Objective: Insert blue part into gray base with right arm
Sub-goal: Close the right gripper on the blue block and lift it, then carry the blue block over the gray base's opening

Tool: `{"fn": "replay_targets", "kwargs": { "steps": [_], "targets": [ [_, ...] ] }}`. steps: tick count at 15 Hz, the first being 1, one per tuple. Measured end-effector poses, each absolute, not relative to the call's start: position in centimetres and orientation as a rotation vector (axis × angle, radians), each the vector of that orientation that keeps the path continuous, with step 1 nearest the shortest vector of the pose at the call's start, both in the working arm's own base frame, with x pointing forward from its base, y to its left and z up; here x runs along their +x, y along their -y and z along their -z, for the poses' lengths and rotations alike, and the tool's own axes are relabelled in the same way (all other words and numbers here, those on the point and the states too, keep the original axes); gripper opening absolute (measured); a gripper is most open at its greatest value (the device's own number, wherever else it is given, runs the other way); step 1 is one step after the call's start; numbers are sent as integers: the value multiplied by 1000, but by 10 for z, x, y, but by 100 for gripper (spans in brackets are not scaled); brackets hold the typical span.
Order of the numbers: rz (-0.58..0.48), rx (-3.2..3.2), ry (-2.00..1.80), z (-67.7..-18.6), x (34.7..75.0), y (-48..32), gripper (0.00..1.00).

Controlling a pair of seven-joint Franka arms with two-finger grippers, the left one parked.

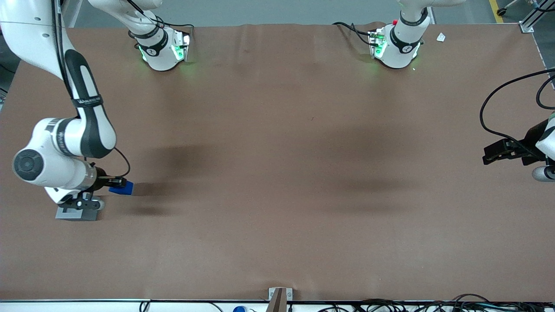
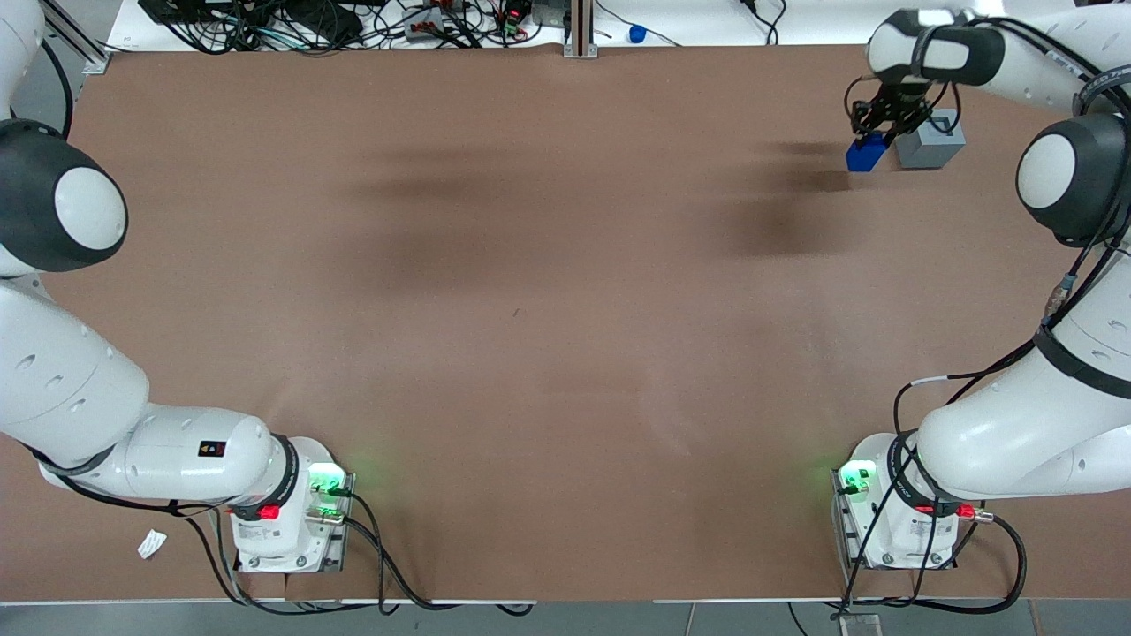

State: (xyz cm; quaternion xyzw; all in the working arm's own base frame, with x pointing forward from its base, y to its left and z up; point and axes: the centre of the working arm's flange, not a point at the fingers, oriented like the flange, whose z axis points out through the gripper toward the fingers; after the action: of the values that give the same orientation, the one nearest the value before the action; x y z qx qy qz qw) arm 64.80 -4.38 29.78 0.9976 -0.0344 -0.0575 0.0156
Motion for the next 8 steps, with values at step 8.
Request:
{"fn": "replay_targets", "kwargs": {
  "steps": [8],
  "targets": [
    [127,3105,190,-394,660,87,51]
  ]
}}
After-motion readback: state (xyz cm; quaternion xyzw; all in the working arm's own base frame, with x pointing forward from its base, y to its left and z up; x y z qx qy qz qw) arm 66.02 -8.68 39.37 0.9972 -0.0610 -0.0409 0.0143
